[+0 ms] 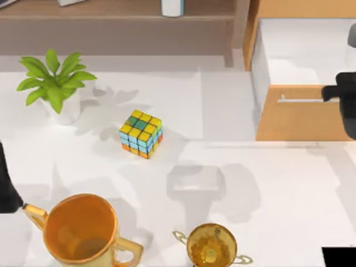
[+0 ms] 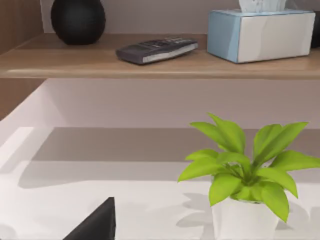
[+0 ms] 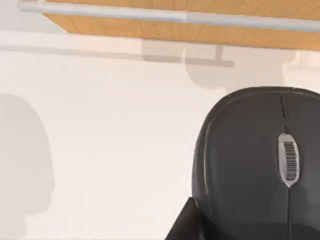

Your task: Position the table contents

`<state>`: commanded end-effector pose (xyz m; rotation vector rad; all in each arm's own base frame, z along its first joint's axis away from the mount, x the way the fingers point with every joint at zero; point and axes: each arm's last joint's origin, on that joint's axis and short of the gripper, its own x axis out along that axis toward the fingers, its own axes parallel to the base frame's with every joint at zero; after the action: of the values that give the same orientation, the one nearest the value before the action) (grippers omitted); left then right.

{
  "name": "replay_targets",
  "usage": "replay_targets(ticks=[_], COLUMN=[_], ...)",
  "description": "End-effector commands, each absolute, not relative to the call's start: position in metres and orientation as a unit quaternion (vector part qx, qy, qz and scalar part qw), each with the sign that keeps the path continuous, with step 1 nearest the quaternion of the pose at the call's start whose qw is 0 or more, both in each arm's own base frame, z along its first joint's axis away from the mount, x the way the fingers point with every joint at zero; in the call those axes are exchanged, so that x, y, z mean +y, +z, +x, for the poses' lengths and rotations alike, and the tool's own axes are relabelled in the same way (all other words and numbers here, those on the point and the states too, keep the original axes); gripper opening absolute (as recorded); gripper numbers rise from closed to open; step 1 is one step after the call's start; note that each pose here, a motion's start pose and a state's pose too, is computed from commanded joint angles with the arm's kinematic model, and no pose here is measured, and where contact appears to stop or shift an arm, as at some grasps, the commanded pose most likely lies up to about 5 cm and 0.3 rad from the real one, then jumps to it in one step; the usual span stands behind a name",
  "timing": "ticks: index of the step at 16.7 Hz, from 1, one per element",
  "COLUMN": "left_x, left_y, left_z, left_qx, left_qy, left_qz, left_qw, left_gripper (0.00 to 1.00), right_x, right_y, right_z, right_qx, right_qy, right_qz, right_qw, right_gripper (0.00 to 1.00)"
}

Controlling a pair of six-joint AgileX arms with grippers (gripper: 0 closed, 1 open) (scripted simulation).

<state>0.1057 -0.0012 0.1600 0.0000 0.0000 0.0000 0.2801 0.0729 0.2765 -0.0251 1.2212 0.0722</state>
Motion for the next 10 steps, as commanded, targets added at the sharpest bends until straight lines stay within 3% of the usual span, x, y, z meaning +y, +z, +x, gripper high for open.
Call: replay_targets(ticks=[10], left_x=[-0.001], left_y=[0.160], left_z=[0.106], left_qx=[0.000], left_qy=[0.000], left_qz=[0.000], left_qw=[1.000], left_gripper=[1.00], right_x=[0.059], right_y=[0.191], right_z=[0.163], right_qx=[0.644], right_qy=[0.014], right_qz=[-0.004], right_qw=[0.765], right_gripper=[0.00])
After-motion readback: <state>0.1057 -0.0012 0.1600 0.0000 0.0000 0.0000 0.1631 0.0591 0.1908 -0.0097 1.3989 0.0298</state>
